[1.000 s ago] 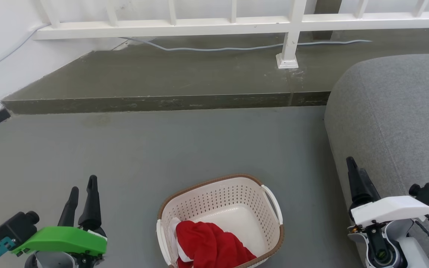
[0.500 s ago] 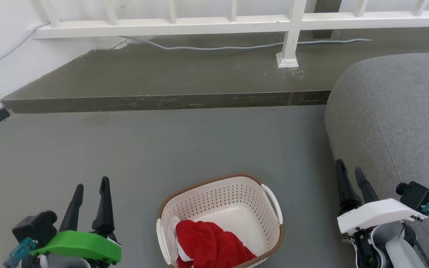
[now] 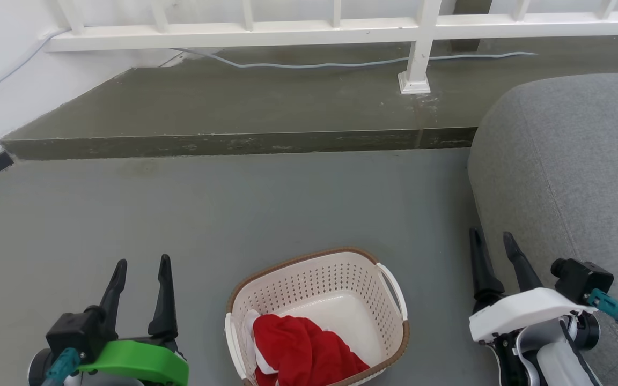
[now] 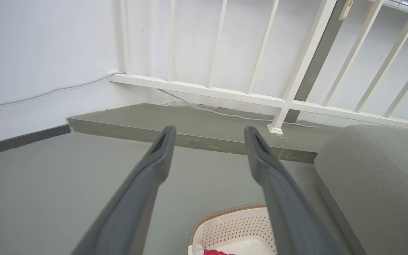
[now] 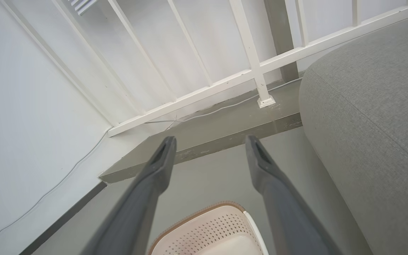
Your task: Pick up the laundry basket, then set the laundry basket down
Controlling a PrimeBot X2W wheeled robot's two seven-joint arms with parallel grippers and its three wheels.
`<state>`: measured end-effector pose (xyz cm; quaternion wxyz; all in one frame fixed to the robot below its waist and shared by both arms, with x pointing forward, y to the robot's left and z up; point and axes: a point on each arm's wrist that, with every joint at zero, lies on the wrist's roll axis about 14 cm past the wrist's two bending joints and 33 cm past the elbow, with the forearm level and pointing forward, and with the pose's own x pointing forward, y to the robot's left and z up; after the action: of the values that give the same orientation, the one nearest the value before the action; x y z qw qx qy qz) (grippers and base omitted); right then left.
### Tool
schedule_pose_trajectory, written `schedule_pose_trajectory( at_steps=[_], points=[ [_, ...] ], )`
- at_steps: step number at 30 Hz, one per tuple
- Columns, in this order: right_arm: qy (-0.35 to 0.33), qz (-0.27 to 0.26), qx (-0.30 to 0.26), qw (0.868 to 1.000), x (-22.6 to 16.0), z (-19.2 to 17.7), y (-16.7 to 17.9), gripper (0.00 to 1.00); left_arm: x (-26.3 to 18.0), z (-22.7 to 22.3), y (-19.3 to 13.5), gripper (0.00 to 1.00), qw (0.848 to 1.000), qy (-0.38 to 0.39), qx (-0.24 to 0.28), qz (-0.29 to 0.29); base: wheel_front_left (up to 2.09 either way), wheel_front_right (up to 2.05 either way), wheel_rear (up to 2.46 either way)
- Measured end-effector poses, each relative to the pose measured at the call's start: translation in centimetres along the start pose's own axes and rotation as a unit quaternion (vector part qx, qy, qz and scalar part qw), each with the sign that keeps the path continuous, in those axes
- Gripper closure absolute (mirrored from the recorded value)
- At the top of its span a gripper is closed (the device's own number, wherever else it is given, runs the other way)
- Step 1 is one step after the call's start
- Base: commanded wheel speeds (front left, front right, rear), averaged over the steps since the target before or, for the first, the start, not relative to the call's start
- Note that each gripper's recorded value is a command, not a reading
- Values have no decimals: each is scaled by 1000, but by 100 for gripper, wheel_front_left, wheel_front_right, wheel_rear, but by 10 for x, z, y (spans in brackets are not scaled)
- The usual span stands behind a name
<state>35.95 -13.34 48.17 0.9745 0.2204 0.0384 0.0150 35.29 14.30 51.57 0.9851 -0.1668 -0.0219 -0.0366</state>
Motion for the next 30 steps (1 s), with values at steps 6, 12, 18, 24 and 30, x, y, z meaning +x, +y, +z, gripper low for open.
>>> schedule_pose_trajectory(
  at_steps=[6, 12, 18, 24, 30],
  points=[
    [-11, 13, -39, 999, 0, 2, 8, 0, -1, 0, -4, 0, 999, -7, 44, -7, 0, 0, 0],
    [-25, 26, -78, 996, -1, 5, 16, 0, -5, 0, -10, 0, 997, -13, 81, -17, 0, 0, 0],
    [-41, 40, -119, 991, -3, 9, 26, 0, -8, 3, -13, 0, 993, -25, 116, -24, 0, 0, 0],
    [-54, 56, -150, 986, -7, 10, 36, 0, -12, 4, -18, 0, 989, -34, 142, -33, 0, 0, 0],
    [-52, 54, -150, 986, -10, 9, 35, 0, -14, 4, -17, 0, 989, -33, 142, -32, 0, 0, 0]
  ],
)
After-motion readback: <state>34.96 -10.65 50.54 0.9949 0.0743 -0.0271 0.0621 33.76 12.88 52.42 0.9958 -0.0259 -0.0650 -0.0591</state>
